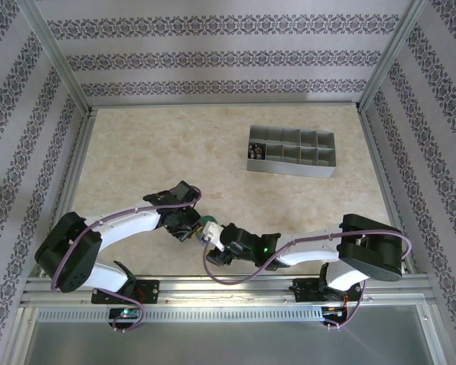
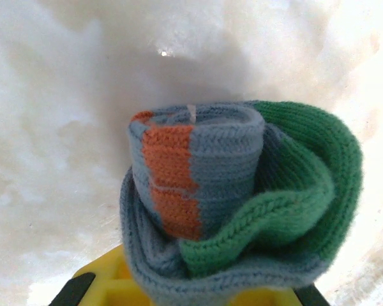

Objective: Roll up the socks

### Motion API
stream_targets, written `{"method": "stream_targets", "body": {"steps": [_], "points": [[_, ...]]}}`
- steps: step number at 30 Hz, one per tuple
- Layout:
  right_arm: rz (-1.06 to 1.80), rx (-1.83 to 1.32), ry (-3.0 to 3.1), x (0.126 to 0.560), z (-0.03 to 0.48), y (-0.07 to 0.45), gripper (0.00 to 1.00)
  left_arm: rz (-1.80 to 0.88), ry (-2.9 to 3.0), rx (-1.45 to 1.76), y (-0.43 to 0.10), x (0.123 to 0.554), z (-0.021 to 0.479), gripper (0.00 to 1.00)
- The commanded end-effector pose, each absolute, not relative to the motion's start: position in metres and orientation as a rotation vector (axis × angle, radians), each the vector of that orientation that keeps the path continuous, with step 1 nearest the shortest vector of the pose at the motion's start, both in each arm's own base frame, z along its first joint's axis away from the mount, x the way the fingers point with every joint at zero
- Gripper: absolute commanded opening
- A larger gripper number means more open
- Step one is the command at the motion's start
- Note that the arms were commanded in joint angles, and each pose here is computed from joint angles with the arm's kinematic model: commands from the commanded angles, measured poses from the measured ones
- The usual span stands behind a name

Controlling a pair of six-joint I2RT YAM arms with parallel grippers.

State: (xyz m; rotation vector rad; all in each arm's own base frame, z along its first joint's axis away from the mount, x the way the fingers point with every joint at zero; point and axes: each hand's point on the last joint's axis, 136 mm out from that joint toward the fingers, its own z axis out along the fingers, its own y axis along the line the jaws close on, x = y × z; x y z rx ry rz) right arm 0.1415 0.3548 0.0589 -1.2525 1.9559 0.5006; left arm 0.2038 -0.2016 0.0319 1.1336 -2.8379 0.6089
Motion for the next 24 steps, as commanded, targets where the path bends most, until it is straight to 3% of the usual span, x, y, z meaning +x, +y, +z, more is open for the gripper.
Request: {"method": "stream_targets", "body": {"steps": [1,8,11,13,16,18,22,24], "points": [[0.099,-1.278,1.851,0.173,0.065,0.343,0.62,0.208,-2.738,1.146,-0.167,0.154,-0.003,0.00],[-0.104,-1.367,1.779,0.183,0.046,0.366,0.62,0.249,-2.727,1.128,-0.176,0.161,-0.003,0.00],[-0.196,-1.352,1.841,0.196,0.025,0.357,0.57,0.281,-2.721,1.125,-0.178,0.163,0.000,0.00],[-0.211,-1.325,1.917,0.200,0.011,0.346,0.48,0.314,-2.718,1.126,-0.179,0.165,0.003,0.00],[-0.141,-1.308,2.023,0.196,-0.002,0.335,0.14,0.399,-2.711,1.144,-0.183,0.170,0.011,0.18],[-0.073,-1.307,2.100,0.190,-0.011,0.328,0.01,0.464,-2.713,1.175,-0.183,0.176,0.018,0.33],[0.147,-1.307,2.273,0.167,-0.034,0.315,0.00,0.622,-2.724,1.260,-0.183,0.196,0.038,0.64],[0.272,-1.288,2.351,0.154,-0.044,0.310,0.00,0.711,-2.730,1.292,-0.184,0.208,0.047,0.72]]}}
